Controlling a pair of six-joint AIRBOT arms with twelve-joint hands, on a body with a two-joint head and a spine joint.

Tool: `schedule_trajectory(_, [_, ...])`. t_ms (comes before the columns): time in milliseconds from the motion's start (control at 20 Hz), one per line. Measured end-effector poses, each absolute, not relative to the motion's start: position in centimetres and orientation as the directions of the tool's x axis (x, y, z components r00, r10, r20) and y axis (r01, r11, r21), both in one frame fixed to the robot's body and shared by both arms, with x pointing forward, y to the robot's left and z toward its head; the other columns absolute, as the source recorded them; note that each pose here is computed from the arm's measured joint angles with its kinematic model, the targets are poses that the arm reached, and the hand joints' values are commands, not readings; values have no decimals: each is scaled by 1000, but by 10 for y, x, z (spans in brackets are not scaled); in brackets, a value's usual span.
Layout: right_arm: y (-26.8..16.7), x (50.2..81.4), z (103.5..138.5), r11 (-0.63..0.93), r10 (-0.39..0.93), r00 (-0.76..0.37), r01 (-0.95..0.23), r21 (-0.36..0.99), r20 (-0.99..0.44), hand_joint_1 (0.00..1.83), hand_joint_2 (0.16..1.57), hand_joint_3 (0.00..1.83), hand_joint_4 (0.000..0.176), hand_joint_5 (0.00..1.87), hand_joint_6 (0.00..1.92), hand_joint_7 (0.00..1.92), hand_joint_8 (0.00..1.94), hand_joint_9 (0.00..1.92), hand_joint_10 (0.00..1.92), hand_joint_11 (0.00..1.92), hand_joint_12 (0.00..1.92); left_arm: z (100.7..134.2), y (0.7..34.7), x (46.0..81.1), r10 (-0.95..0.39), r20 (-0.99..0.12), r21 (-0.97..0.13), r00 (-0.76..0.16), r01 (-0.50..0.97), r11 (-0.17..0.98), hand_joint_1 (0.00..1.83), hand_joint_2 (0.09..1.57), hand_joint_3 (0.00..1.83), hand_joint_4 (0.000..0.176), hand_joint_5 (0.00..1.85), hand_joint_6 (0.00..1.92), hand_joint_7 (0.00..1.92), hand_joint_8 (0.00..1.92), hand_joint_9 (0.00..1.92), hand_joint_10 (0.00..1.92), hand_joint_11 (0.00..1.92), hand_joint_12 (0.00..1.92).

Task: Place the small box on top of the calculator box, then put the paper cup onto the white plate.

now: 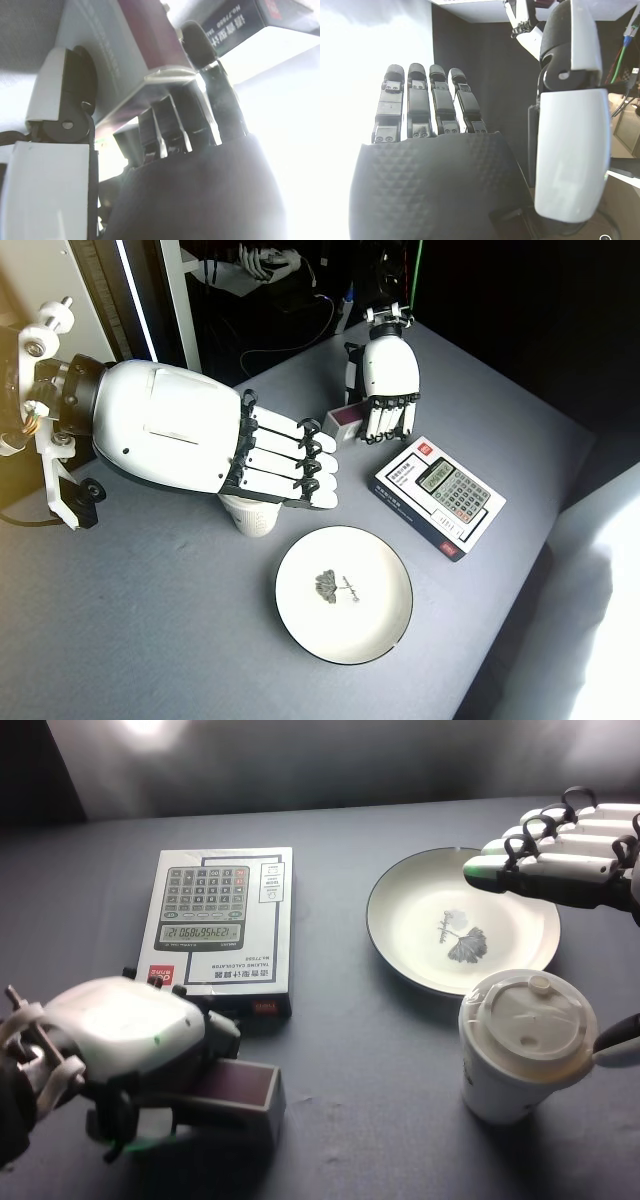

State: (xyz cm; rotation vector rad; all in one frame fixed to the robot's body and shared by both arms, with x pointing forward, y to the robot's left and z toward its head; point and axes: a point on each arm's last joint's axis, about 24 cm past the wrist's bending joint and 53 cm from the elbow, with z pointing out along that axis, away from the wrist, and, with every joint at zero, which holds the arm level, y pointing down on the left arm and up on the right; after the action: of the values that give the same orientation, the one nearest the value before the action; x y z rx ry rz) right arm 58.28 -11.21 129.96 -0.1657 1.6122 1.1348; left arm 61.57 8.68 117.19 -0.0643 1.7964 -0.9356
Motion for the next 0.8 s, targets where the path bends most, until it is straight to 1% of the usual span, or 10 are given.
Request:
schedule_trajectory(50, [-112, 583, 1300, 531, 431, -387, -622, 576, -815, 818, 945, 10, 0, 0, 0, 0, 0, 0, 0, 0, 0, 1179, 88, 618, -457, -782, -612, -425, 380, 694, 1197, 1184, 0, 0, 831, 1094, 890, 1287, 827, 956, 623, 1266])
schedule_trajectory(150, [-112, 583, 1299, 531, 430, -386, -622, 575, -816, 813, 943, 8, 0, 0, 0, 0, 0, 0, 0, 0, 0, 1197, 91, 629, -468, -792, -603, -392, 389, 696, 1186, 1195, 1, 0, 804, 1152, 867, 1304, 812, 968, 607, 1264])
schedule_trajectory(200, [-112, 583, 1300, 531, 431, -386, -622, 575, -816, 884, 930, 0, 0, 0, 0, 0, 0, 0, 0, 0, 0, 1206, 93, 636, -472, -797, -599, -378, 393, 697, 1193, 1186, 0, 0, 834, 1096, 876, 1296, 794, 974, 591, 1263])
schedule_trajectory(250, [-112, 583, 1299, 532, 430, -386, -622, 575, -816, 884, 930, 0, 0, 0, 0, 0, 0, 0, 0, 0, 0, 1211, 94, 639, -469, -801, -594, -371, 400, 698, 1193, 1186, 0, 0, 834, 1096, 876, 1296, 794, 974, 591, 1263])
schedule_trajectory(300, [-112, 583, 1299, 532, 429, -386, -623, 574, -817, 810, 945, 7, 0, 0, 0, 0, 0, 0, 0, 0, 0, 1220, 94, 645, -469, -804, -591, -365, 405, 698, 1201, 1175, 0, 0, 847, 1069, 899, 1265, 813, 930, 583, 1262])
schedule_trajectory(400, [-112, 583, 1299, 532, 430, -386, -623, 574, -816, 831, 947, 6, 0, 0, 0, 0, 0, 0, 0, 0, 0, 1237, 94, 656, -469, -813, -580, -344, 422, 697, 1197, 1184, 0, 0, 820, 1110, 890, 1281, 810, 933, 574, 1269])
schedule_trajectory(500, [-112, 583, 1299, 532, 429, -386, -623, 574, -817, 817, 937, 1, 0, 0, 0, 0, 0, 0, 0, 0, 0, 1245, 91, 666, -473, -814, -580, -338, 430, 691, 1206, 1175, 1, 0, 857, 1038, 888, 1300, 798, 969, 580, 1272])
schedule_trajectory(650, [-112, 583, 1299, 532, 430, -386, -623, 574, -816, 809, 937, 0, 0, 0, 0, 0, 0, 0, 0, 0, 0, 1254, 85, 684, -470, -817, -577, -335, 444, 686, 1210, 1168, 0, 0, 858, 1041, 920, 1242, 830, 926, 609, 1225])
schedule_trajectory(750, [-112, 583, 1299, 532, 429, -386, -623, 574, -816, 819, 936, 0, 0, 0, 0, 0, 0, 0, 0, 0, 0, 1256, 81, 695, -449, -828, -560, -336, 455, 692, 1213, 1164, 1, 0, 873, 1005, 915, 1264, 836, 916, 580, 1261])
schedule_trajectory(800, [-112, 583, 1301, 533, 431, -383, -622, 573, -817, 824, 942, 3, 0, 0, 0, 0, 0, 0, 0, 0, 0, 1254, 80, 700, -441, -830, -557, -342, 456, 695, 1210, 1170, 2, 0, 854, 1034, 909, 1271, 835, 909, 592, 1241])
